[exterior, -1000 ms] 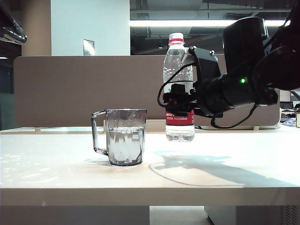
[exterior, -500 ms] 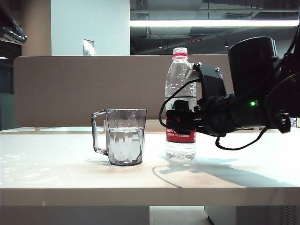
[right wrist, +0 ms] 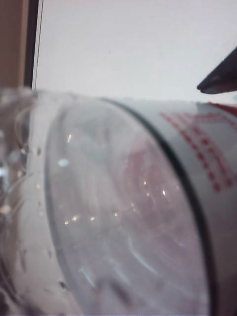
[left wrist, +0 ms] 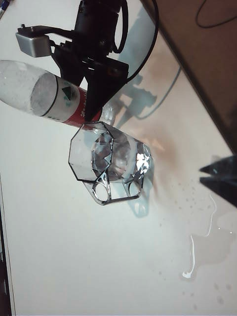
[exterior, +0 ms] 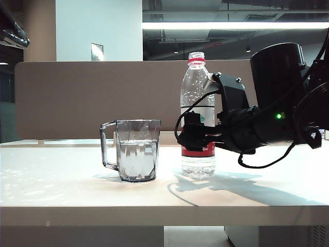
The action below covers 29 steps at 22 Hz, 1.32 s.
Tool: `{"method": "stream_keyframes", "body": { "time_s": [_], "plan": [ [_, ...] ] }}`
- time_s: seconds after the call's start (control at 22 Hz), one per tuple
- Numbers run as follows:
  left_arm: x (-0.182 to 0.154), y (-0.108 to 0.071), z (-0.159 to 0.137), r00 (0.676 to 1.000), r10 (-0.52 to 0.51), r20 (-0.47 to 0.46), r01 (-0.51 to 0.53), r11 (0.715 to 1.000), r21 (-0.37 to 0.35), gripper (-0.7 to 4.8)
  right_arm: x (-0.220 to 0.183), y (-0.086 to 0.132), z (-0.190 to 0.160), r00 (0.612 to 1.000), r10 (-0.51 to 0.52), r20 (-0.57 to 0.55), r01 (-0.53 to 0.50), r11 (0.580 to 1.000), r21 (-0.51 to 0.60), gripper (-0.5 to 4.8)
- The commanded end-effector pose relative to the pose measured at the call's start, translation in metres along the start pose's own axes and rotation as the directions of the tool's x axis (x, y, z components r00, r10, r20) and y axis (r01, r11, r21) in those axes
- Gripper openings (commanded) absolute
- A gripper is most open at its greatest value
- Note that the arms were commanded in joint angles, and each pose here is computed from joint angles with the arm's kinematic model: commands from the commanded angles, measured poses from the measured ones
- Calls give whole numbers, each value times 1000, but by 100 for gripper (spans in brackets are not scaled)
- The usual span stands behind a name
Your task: Pick up the mineral water bottle on the table and pour water into the mug until it's half full.
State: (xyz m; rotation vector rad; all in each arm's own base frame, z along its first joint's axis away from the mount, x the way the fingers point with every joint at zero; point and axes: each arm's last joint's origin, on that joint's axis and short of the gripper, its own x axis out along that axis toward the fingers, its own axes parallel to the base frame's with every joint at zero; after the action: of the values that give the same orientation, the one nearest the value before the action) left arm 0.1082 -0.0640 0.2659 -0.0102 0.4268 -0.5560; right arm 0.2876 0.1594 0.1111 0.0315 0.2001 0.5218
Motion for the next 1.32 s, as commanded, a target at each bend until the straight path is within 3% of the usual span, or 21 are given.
{"method": "stream_keyframes", "body": {
  "time_s": [0.05,0.36,0.41,0.45,0.55,0.64,0.77,0.91,1.0,1.18,1.32],
  "plan": [
    [-1,0,2,1000,-2,18,1,1000,2,-5,-6,0,1,1000,-27,11,27,1000,0,479],
    [-1,0,2,1000,-1,18,1,1000,2,-5,-57,1,2,999,-49,0,49,999,-22,479],
    [-1,0,2,1000,-2,18,2,1000,2,-5,-74,1,1,999,-49,1,49,999,-22,393],
    [-1,0,2,1000,-2,17,2,1000,2,-5,-85,1,0,999,-50,1,50,999,-22,356],
    [-1,0,2,1000,-2,17,2,1000,2,-5,-111,2,-2,999,-49,14,49,999,-21,340],
    [-1,0,2,1000,-1,17,1,1000,2,-5,-135,2,-5,998,-46,33,47,999,-21,255],
    [-1,0,2,1000,-2,18,2,1000,2,-5,-165,2,-13,998,-46,31,47,999,-21,79],
    [-1,0,2,1000,-2,18,2,1000,2,-5,-171,2,-13,999,-51,-20,50,999,-22,69],
    [-1,0,2,1000,-2,17,2,1000,2,-5,-175,2,-15,996,-58,-64,57,998,-23,29],
    [-1,0,2,1000,-1,18,1,1000,2,-5,-184,0,-23,975,-127,-181,122,992,-38,30],
    [-1,0,2,1000,-1,17,1,1000,2,-5,-191,-6,-22,965,-186,-187,183,983,-36,30]
  ]
}}
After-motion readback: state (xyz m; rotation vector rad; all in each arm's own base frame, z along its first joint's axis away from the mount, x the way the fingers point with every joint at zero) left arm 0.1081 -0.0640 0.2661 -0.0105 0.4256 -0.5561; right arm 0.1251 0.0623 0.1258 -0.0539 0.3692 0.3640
